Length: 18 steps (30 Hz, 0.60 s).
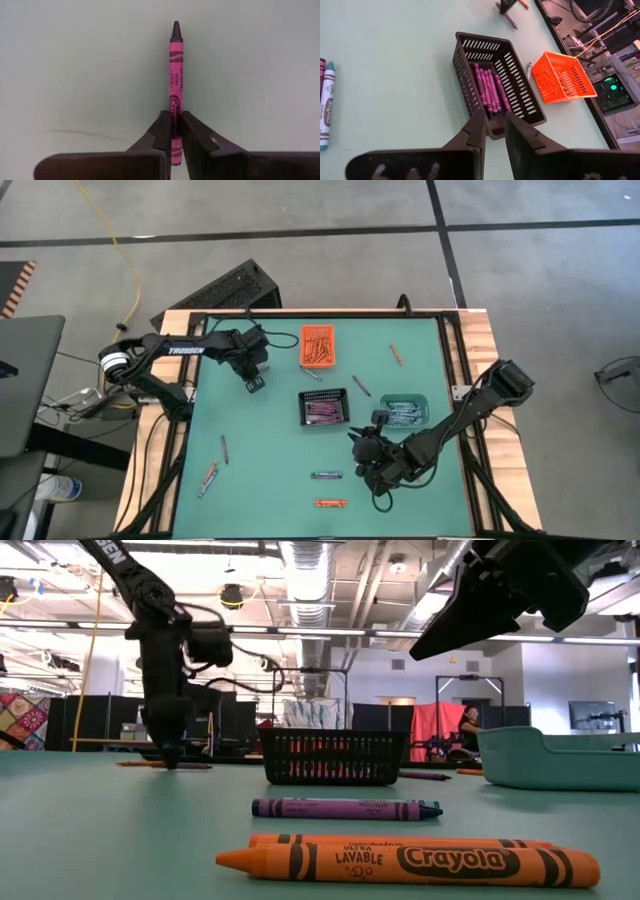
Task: Sort crayons
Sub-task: Put the violet crayon into the green bin
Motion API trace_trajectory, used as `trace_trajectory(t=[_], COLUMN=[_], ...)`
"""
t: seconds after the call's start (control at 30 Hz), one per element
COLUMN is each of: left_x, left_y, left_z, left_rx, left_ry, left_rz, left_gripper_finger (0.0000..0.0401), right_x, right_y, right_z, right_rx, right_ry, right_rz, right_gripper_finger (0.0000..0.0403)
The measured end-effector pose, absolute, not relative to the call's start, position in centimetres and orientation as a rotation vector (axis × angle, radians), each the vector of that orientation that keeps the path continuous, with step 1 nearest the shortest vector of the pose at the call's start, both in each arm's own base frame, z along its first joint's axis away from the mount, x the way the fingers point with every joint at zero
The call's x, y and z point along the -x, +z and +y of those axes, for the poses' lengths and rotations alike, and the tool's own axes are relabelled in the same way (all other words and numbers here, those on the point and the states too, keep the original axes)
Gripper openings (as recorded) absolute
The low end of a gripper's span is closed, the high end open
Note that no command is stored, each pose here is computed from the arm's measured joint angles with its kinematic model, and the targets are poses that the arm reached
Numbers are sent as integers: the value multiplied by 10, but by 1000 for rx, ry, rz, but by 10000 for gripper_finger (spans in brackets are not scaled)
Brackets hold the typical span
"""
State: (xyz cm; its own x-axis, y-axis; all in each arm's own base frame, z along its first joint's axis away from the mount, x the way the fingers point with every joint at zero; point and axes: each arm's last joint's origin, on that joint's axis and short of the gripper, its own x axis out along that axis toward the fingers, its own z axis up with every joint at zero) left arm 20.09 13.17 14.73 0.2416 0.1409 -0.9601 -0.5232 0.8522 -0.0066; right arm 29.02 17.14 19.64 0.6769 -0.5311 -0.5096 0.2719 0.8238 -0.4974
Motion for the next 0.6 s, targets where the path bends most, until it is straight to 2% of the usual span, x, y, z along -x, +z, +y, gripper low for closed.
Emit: trace_trajectory(t=[0.27,0.4,0.6], left_x=[-216,-230,-256], left_y=[193,205,216], left_z=[125,109,79], left_rx=[358,374,287], left_ry=[444,343,209], left_rz=[1032,903,748], left_gripper_finger=[15,15,15], right_x=[-291,-291,-292], right_y=[196,197,197], right_z=[169,170,170], right_rx=[400,398,395], right_ry=[-472,-472,-472], right_rz=[692,691,688], right_gripper_finger=[72,72,72])
